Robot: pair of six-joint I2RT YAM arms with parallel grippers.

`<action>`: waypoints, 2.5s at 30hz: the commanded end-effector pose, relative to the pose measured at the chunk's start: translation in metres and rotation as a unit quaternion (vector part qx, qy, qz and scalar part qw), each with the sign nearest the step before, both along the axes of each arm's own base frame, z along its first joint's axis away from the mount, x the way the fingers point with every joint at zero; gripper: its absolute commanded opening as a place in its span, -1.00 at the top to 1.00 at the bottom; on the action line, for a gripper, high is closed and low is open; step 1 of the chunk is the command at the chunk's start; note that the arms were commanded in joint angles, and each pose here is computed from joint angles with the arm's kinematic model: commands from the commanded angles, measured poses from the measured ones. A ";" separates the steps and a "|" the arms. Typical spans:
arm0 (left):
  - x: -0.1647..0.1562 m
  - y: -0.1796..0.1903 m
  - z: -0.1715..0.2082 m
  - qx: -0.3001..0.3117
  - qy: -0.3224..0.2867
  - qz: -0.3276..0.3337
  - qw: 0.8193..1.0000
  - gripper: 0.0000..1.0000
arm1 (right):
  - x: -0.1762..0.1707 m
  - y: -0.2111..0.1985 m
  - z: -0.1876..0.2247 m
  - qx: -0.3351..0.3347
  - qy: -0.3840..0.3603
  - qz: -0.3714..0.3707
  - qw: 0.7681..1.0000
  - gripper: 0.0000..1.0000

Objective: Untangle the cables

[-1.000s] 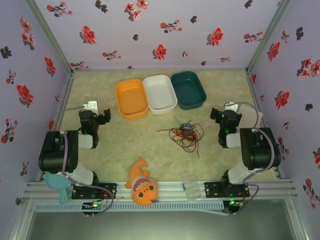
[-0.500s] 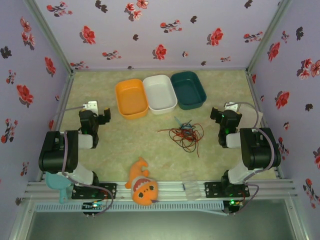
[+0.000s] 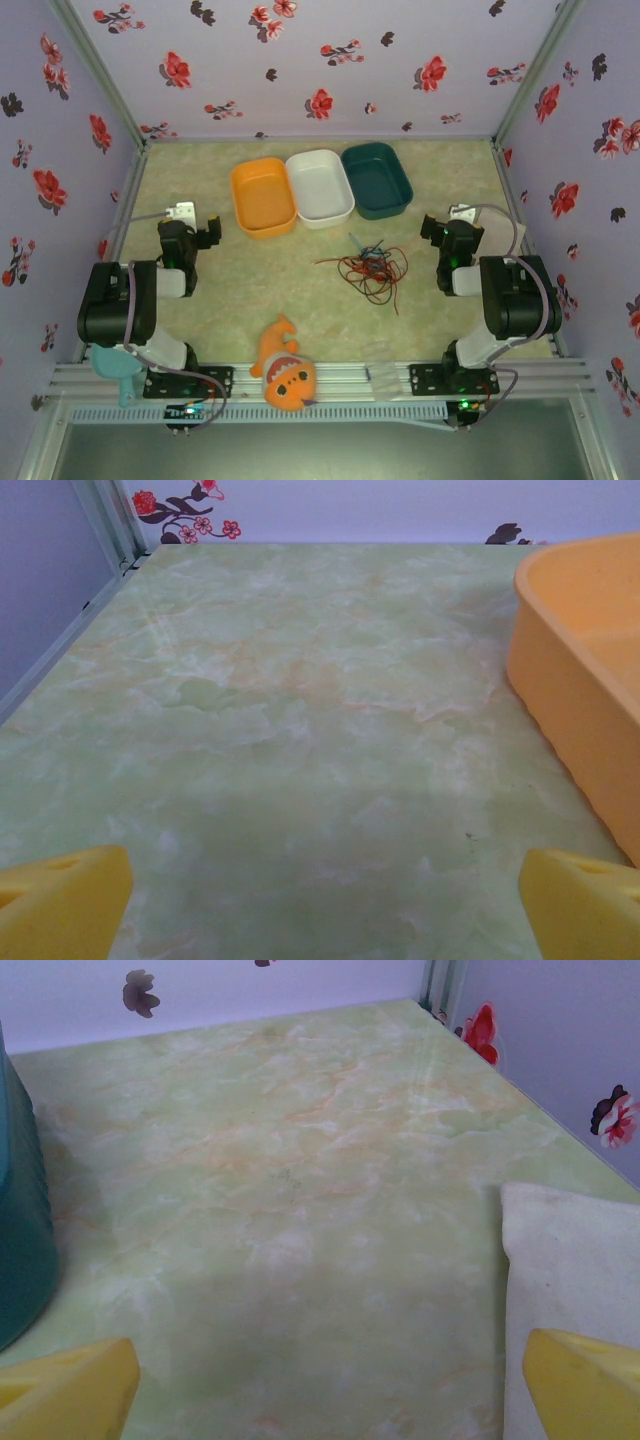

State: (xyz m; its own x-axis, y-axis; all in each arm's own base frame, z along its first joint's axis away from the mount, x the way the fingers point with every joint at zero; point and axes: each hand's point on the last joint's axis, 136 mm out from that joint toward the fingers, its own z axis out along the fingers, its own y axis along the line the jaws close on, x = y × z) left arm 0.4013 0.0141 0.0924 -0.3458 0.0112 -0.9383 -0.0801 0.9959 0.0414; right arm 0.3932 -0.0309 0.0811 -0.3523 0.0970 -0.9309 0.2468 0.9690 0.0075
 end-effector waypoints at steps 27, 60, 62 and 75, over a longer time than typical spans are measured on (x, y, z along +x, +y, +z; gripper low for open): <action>-0.019 0.013 0.045 0.008 -0.030 0.036 0.999 -0.99 | -0.011 -0.012 0.042 0.005 -0.022 -0.036 0.999 -0.99; -0.092 -0.300 0.098 -0.157 0.110 -0.316 0.929 -0.99 | -0.136 0.088 0.047 0.230 0.233 0.064 0.943 -0.46; -0.101 -0.326 0.084 -0.139 0.138 -0.355 0.914 -0.99 | -0.134 0.100 0.041 0.247 0.247 0.088 0.933 -0.36; -0.118 -0.413 0.030 -0.105 0.233 -0.471 0.844 -0.99 | -0.119 0.113 0.019 0.249 0.279 0.106 0.921 -0.23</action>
